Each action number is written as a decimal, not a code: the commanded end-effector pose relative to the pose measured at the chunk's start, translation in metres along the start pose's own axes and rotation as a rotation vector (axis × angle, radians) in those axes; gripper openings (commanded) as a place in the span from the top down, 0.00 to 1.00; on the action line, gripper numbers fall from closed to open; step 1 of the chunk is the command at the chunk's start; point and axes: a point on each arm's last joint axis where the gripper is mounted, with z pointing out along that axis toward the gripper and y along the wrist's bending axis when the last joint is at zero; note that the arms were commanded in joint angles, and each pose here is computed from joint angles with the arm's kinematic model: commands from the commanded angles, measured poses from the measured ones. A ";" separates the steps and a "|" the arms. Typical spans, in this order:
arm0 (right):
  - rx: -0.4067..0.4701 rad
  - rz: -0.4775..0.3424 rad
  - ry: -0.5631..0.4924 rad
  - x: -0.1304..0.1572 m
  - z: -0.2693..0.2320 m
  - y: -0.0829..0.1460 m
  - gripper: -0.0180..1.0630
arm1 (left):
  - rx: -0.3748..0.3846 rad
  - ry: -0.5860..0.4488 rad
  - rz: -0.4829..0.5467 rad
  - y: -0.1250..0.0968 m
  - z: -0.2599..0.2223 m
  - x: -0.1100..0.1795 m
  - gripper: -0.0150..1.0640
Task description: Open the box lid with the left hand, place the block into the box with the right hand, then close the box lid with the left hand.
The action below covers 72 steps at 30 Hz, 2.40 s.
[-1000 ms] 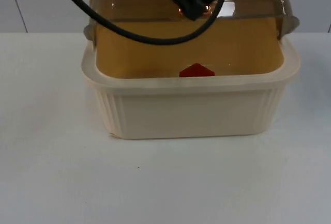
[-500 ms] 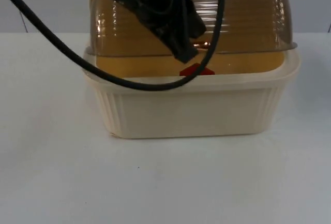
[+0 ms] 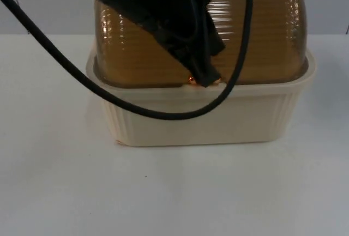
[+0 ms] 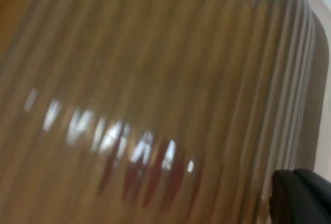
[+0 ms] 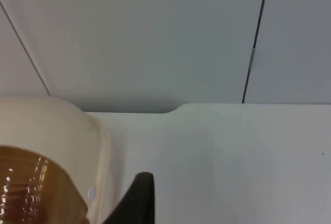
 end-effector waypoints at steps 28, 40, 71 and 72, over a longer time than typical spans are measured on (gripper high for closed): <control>-0.007 0.000 0.010 0.002 -0.003 0.001 0.09 | -0.643 -0.547 -0.302 0.052 -0.233 -0.049 0.99; -0.008 0.000 0.013 0.002 -0.003 0.001 0.09 | -0.880 -0.412 -0.783 0.115 -0.273 0.059 0.99; -0.012 0.001 0.013 0.002 -0.003 0.002 0.09 | -0.734 -0.159 -0.876 0.111 -0.214 0.094 0.97; -0.012 0.001 0.013 0.002 -0.003 0.002 0.09 | -0.735 -0.148 -0.868 0.111 -0.214 0.094 0.94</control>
